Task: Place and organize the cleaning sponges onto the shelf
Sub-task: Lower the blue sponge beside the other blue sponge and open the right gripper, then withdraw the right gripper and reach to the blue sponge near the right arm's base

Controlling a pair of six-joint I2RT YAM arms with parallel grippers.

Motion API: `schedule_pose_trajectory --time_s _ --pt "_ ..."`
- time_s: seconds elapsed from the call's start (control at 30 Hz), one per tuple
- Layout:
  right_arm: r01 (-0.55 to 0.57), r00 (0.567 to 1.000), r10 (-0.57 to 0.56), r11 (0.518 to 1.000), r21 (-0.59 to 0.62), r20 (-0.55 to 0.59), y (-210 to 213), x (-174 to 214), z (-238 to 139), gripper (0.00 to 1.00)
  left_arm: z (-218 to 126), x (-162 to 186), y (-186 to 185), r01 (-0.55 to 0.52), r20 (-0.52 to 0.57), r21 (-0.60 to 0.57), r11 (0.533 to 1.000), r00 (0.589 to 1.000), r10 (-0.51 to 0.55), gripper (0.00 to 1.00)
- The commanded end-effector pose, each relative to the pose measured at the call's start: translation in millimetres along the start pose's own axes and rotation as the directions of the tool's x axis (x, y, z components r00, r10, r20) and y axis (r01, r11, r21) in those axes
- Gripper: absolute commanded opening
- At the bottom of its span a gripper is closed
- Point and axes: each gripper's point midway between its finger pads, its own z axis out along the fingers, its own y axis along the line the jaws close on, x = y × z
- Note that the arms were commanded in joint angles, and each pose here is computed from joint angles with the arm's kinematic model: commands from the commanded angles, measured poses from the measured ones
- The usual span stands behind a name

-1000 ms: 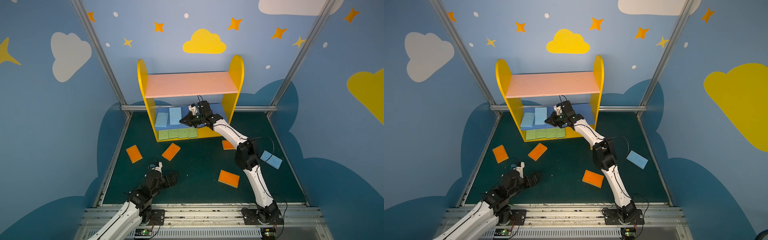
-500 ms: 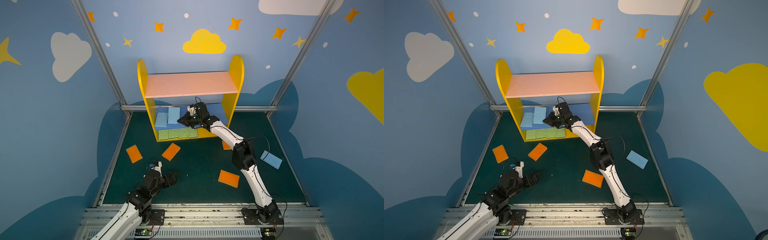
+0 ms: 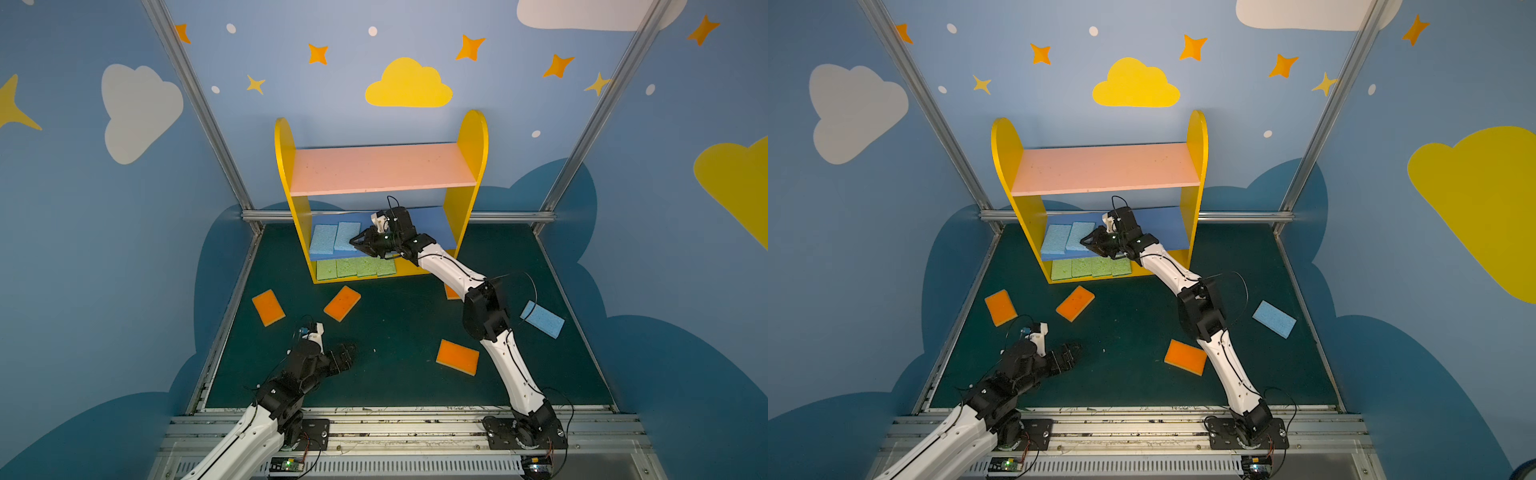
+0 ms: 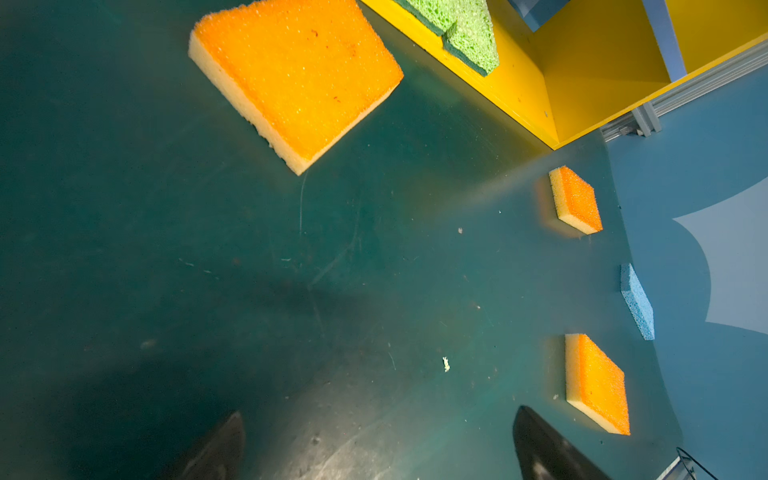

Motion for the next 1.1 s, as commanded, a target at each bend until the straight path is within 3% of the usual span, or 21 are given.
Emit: schedule_pose_trajectory --time_s 0.0,0.17,0.53,0.63,0.77,0.9,1.07 --pt "0.052 0.999 -0.052 0.998 -0.022 0.016 13 1 -8 0.40 1 4 3 -0.016 -0.012 -0.004 1.000 1.000 0.016 0.99" --pt "0.153 0.985 -0.149 0.987 -0.041 0.084 31 2 -36 0.51 -2 5 -3 -0.025 -0.025 0.022 0.999 0.999 0.026 0.99" --pt "0.256 0.962 -0.254 0.967 -0.003 0.102 40 34 -111 0.51 -16 -7 -32 -0.009 -0.047 0.095 0.995 0.999 0.013 0.99" --pt "0.223 0.968 -0.226 0.974 0.041 0.112 23 41 -143 0.51 -14 -10 -45 0.002 -0.063 0.119 0.993 0.998 0.005 0.99" --pt "0.131 0.976 -0.147 0.985 0.107 0.157 -14 42 -196 0.49 -9 -13 -64 -0.060 -0.064 0.108 0.992 0.996 0.067 0.99" --pt "0.066 0.965 -0.103 0.985 0.156 0.241 -53 39 -249 0.35 5 -15 -84 -0.095 -0.074 0.119 0.988 0.992 0.105 0.99" --pt "-0.100 0.941 0.015 0.967 0.234 0.338 -118 33 -317 0.21 31 -13 -110 -0.135 -0.120 0.132 0.982 0.981 0.151 0.99"
